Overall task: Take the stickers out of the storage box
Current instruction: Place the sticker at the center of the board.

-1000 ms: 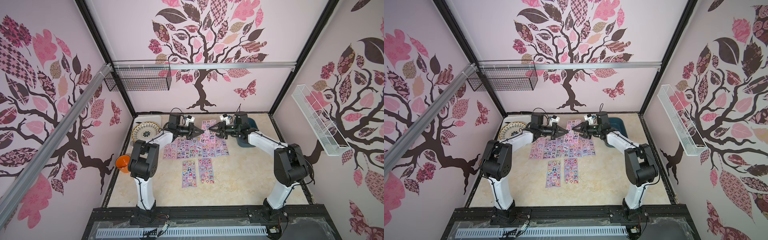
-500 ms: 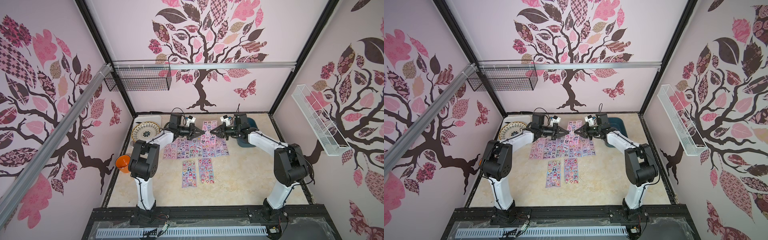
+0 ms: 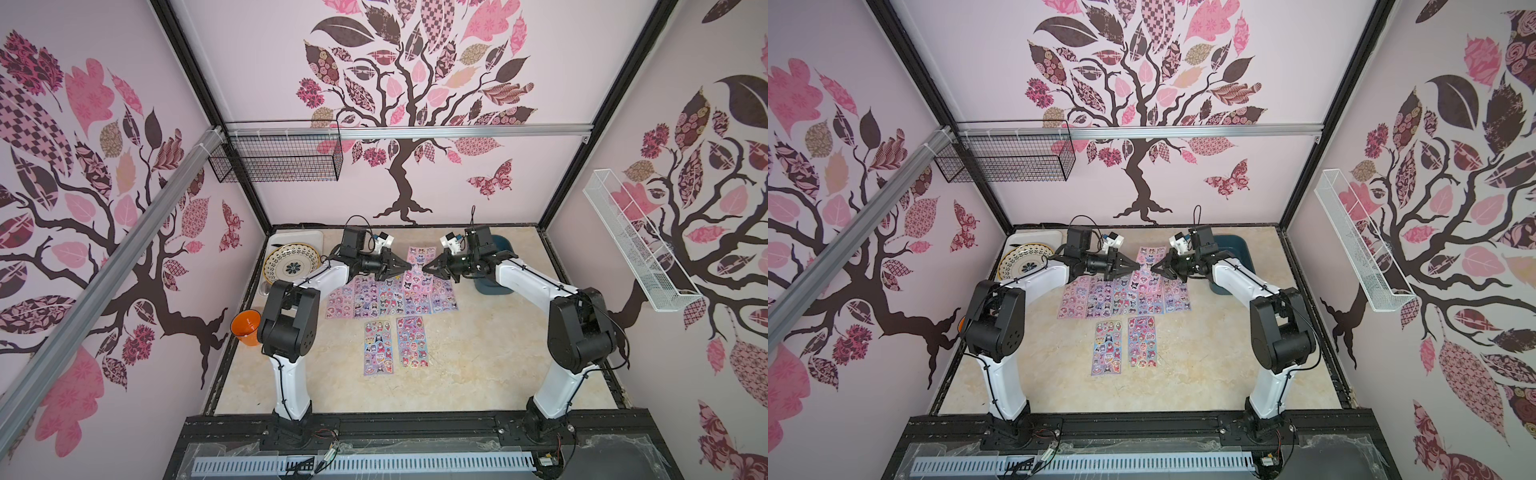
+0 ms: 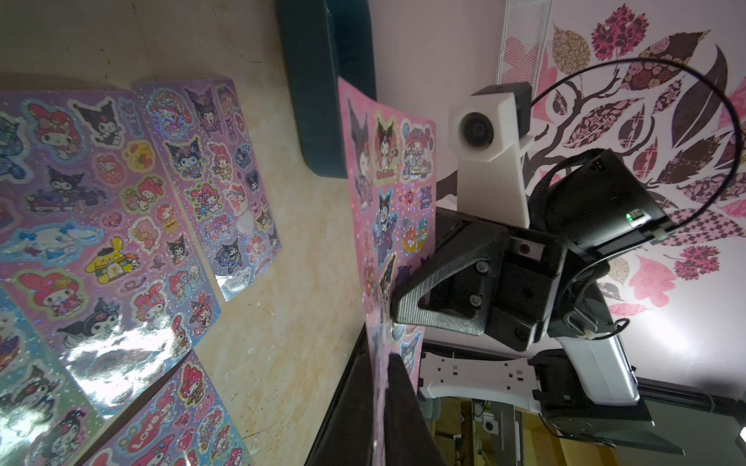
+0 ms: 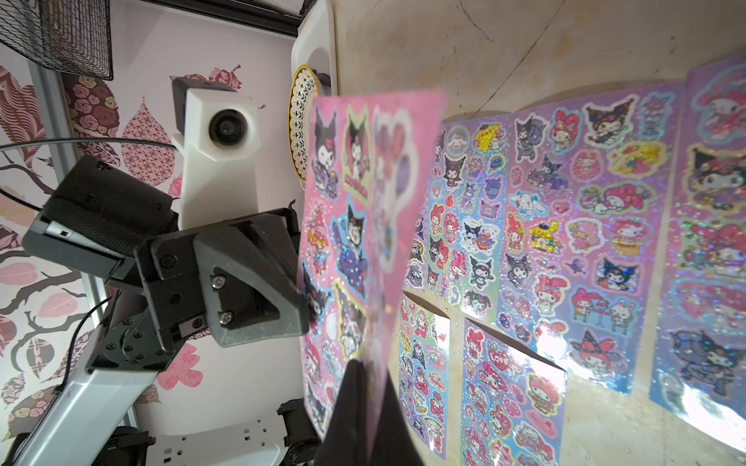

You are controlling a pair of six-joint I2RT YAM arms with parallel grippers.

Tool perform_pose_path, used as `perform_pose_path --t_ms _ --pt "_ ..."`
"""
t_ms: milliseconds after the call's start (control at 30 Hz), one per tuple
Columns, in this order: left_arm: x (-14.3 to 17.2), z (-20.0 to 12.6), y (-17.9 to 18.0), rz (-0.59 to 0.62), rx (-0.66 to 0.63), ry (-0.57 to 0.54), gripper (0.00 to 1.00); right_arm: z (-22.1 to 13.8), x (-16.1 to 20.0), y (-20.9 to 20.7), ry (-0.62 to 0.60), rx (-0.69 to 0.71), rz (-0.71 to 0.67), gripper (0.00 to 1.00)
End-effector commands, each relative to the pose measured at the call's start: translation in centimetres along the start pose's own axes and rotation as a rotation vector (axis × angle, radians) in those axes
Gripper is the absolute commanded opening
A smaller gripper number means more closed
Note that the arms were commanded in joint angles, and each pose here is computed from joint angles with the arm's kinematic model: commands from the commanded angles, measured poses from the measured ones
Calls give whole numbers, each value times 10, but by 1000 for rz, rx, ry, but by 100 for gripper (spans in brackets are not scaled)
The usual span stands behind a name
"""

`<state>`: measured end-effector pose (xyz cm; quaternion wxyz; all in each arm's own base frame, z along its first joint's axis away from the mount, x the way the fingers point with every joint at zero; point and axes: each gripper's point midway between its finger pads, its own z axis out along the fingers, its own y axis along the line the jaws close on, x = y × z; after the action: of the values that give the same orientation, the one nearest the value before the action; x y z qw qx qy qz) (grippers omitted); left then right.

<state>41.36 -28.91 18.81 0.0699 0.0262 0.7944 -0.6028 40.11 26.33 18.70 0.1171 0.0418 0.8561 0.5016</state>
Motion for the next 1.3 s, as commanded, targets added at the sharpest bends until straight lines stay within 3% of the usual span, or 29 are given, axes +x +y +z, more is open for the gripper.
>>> perform_pose_path --t_ms 0,100,367,533,700,1033,1267 --pt "-6 -12 -14 75 -43 -34 27 -9 12 1 48 1 -23 0" --pt "-8 -19 -5 78 -111 -52 34 -17 33 -13 103 30 -10 0" --pt "-17 -31 3 57 -124 -93 34 -23 106 -63 270 85 86 0" --pt "-16 -31 4 55 -125 -92 34 -24 132 -81 315 90 122 0" --pt "-16 -30 3 59 -123 -90 34 -26 150 -102 357 142 157 1" --pt "-16 -31 2 62 -122 -92 34 -45 157 -165 352 420 197 3" --pt "-16 -31 4 60 -124 -90 34 -36 152 -178 333 444 217 10"
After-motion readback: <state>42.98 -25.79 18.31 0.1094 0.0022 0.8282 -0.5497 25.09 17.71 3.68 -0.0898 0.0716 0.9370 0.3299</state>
